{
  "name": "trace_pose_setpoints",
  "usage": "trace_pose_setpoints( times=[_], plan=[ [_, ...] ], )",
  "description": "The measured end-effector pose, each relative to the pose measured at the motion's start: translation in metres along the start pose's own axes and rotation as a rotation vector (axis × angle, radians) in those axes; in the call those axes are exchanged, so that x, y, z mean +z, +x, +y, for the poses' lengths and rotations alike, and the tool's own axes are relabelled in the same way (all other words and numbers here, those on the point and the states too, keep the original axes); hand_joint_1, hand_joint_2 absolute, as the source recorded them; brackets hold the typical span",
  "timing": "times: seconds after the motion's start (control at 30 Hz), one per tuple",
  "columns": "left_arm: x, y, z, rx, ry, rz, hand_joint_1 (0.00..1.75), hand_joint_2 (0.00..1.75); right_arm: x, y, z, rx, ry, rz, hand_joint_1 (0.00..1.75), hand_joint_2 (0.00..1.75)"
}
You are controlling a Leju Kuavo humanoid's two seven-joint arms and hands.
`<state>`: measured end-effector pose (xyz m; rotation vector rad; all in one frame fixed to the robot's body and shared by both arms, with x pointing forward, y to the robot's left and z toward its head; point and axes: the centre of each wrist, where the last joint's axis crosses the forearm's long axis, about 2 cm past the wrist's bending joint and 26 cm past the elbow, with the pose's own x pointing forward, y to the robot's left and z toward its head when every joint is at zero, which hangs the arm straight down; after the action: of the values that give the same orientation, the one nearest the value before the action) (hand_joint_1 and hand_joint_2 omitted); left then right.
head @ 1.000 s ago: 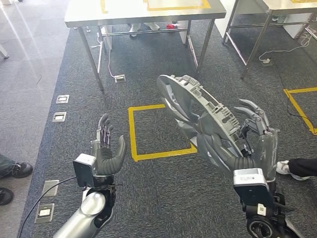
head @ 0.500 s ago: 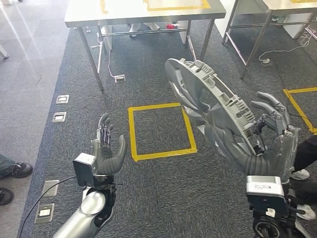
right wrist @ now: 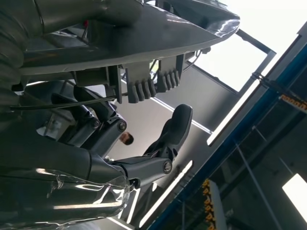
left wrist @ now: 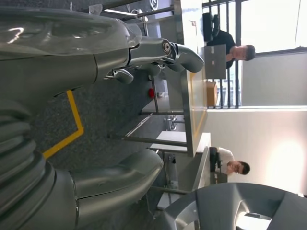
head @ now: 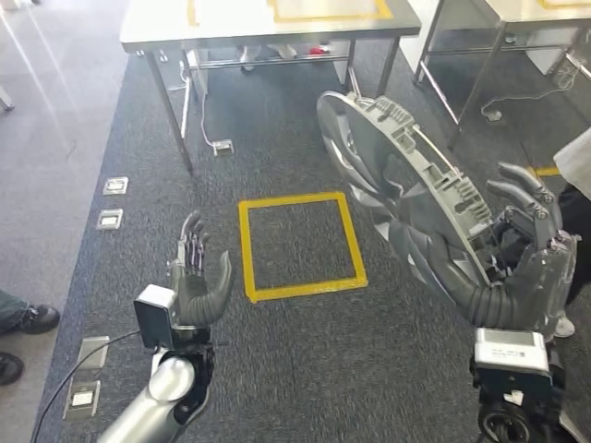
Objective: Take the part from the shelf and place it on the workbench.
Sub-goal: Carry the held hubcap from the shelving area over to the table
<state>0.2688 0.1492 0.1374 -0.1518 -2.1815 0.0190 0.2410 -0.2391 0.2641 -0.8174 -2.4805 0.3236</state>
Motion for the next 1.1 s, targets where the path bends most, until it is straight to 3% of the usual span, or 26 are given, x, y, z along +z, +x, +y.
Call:
trace_pose_setpoints(
  times=[1.1],
  plan=[
    [0.0015,0.0008,-0.0007,-0.005,0.006,0.004,0.0,1.75,-0.0002,0.0006,-0.0042,0.002,-0.01,0.007,1.75,1.75]
  ],
)
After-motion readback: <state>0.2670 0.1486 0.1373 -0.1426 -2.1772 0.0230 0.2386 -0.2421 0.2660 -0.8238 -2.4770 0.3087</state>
